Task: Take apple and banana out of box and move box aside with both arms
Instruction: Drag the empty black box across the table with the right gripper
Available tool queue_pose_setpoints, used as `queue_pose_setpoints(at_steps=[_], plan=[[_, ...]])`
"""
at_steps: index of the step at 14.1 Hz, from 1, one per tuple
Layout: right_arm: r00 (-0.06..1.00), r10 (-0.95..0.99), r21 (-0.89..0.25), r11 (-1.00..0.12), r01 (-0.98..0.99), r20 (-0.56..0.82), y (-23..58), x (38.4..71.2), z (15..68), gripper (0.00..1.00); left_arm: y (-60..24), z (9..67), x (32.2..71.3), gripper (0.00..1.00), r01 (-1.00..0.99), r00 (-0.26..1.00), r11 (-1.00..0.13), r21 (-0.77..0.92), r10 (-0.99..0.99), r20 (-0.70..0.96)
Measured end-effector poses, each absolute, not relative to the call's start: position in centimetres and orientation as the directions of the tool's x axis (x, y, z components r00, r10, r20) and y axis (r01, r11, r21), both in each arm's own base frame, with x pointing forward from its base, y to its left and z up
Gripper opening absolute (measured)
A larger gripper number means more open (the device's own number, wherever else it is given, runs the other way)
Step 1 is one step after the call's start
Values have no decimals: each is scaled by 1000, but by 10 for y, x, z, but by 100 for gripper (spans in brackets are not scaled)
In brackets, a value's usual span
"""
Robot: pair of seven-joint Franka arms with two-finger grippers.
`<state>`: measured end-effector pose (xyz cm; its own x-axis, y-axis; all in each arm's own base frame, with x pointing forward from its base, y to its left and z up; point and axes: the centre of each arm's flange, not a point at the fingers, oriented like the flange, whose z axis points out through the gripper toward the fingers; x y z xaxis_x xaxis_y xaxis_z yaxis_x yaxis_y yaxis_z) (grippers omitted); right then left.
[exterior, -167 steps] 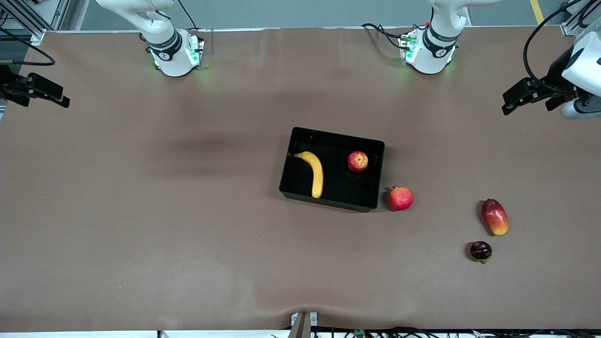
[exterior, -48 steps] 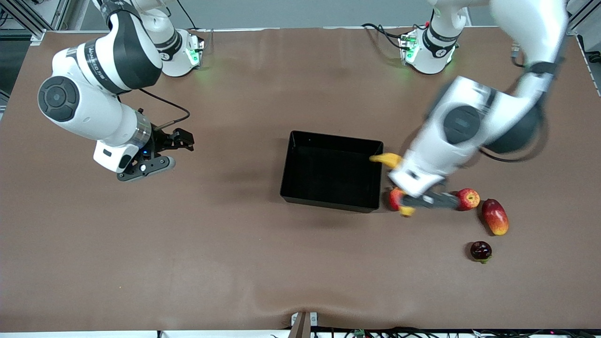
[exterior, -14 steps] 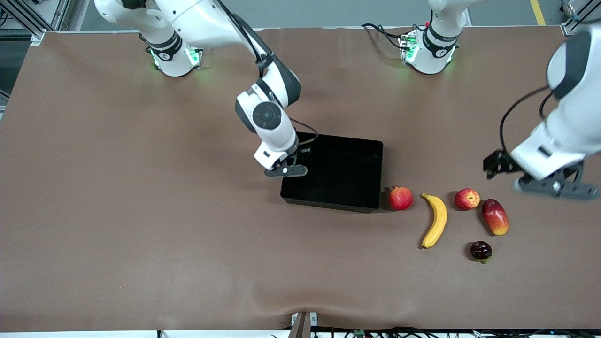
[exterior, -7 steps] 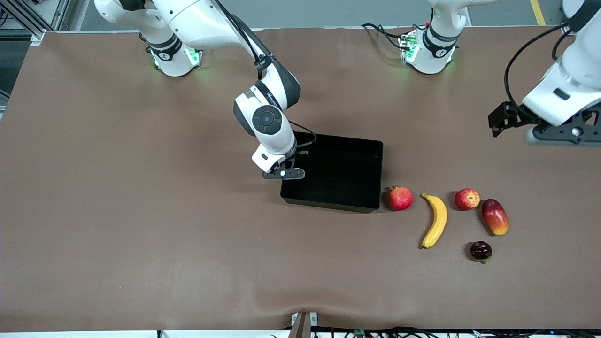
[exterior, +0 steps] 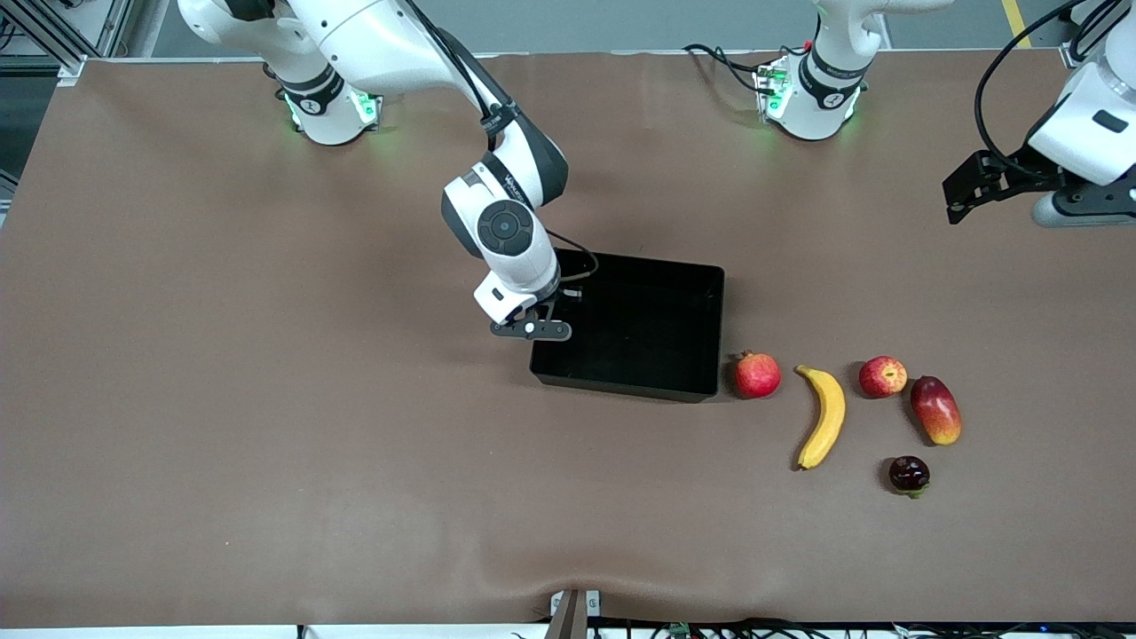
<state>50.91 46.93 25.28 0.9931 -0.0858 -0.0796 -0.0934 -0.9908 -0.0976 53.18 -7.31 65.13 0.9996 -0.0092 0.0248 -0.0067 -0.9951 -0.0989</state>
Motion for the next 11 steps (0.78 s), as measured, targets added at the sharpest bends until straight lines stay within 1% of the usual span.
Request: queue_pose_setpoints(at_steps=[2,6,8,11], plan=[[992,-93,-96,-990,-101,-80,468,510,253,5,-72,649,532,100,15,1000,-995,-99,13,22],[988,-125,-91,-987,-133,-85,447,522,255,6,-65,646,533,100,61,998,-993,-99,59,21],[987,-123,-78,-988,-131,-99,409,542,274,6,-65,643,534,100,65,998,-993,-99,64,17],[988,-86,-73,-993,-96,-124,320,582,327,6,-62,642,535,100,71,997,-993,-99,69,16]])
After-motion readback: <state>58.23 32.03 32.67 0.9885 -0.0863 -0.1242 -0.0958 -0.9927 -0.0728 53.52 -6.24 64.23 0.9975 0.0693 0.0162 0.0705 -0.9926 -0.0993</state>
